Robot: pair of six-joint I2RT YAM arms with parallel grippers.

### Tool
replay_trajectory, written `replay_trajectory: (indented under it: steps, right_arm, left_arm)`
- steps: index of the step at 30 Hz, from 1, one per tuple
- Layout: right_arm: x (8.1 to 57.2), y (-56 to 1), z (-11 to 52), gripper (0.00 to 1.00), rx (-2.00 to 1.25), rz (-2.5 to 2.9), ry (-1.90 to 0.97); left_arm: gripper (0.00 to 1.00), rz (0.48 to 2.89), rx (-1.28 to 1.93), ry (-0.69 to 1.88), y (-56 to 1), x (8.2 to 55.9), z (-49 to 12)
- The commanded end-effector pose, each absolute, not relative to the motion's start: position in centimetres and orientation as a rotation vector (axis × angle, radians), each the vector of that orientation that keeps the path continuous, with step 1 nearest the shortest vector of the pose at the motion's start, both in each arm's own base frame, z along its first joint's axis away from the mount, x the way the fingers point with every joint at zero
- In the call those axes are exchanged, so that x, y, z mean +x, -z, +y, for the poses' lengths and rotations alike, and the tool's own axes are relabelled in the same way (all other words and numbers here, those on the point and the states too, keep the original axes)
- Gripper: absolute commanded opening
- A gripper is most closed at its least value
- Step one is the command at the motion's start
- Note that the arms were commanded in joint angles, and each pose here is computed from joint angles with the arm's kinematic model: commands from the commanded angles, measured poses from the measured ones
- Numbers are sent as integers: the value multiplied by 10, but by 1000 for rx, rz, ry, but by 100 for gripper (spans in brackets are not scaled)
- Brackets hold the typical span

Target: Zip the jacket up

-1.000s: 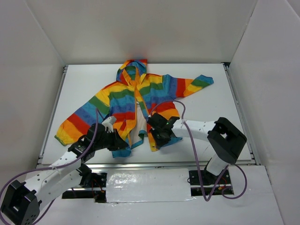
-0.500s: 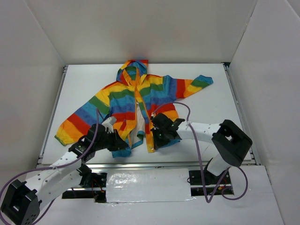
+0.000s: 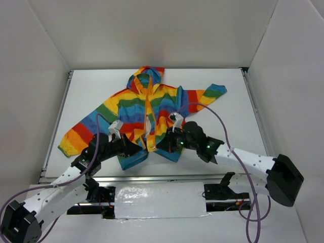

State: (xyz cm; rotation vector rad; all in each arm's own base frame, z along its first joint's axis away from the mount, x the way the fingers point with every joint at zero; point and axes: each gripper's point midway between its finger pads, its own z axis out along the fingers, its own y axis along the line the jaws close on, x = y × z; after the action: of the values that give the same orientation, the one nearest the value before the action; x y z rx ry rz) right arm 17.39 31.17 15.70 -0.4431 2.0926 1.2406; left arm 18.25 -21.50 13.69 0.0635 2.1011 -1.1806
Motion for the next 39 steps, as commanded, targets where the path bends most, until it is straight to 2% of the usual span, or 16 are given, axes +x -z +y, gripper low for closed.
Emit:
replay_trajectory:
  steps: [1, 3, 4, 5, 6, 7, 8, 12, 16, 20, 27, 39]
  right_arm:
    - [215, -136, 313, 0, -470, 2202, -789]
    - [248, -124, 271, 0, -295, 2183, -319]
    - [252, -134, 268, 0, -222, 2126, -270]
    - [245, -152, 269, 0, -204, 2057, -313]
    - [243, -183, 294, 0, -195, 1946, -533]
    - [228, -165, 288, 0, -297, 1898, -593]
    - [223, -230, 295, 0, -208, 1655, -821]
    - [232, -210, 279, 0, -143, 1683, -729]
    - [205, -221, 304, 0, -279, 1623, -949]
    - [195, -213, 311, 0, -287, 1695, -1013]
    - [172, -223, 317, 0, -328, 1709, -1156]
    - [160, -220, 316, 0, -396, 1742, -1181]
  left_arm:
    - [0, 2011, -12, 1133, -162, 202, -211]
    - [0, 2089, -112, 1036, -148, 208, -199]
    - [0, 2094, -147, 991, -146, 214, -195]
    - [0, 2126, -151, 966, -140, 214, -193]
    - [0, 2128, -152, 961, -141, 214, -193]
    - [0, 2117, -149, 963, -145, 216, -193]
    - [0, 2105, -143, 971, -149, 216, -194]
    - [0, 2051, -115, 980, -172, 217, -193]
    - [0, 1915, 24, 1082, -207, 209, -205]
    - [0, 1744, 194, 1215, -245, 191, -218]
    - [0, 1706, 337, 1269, -243, 176, -227]
    - [0, 1700, 439, 1352, -230, 163, -237]
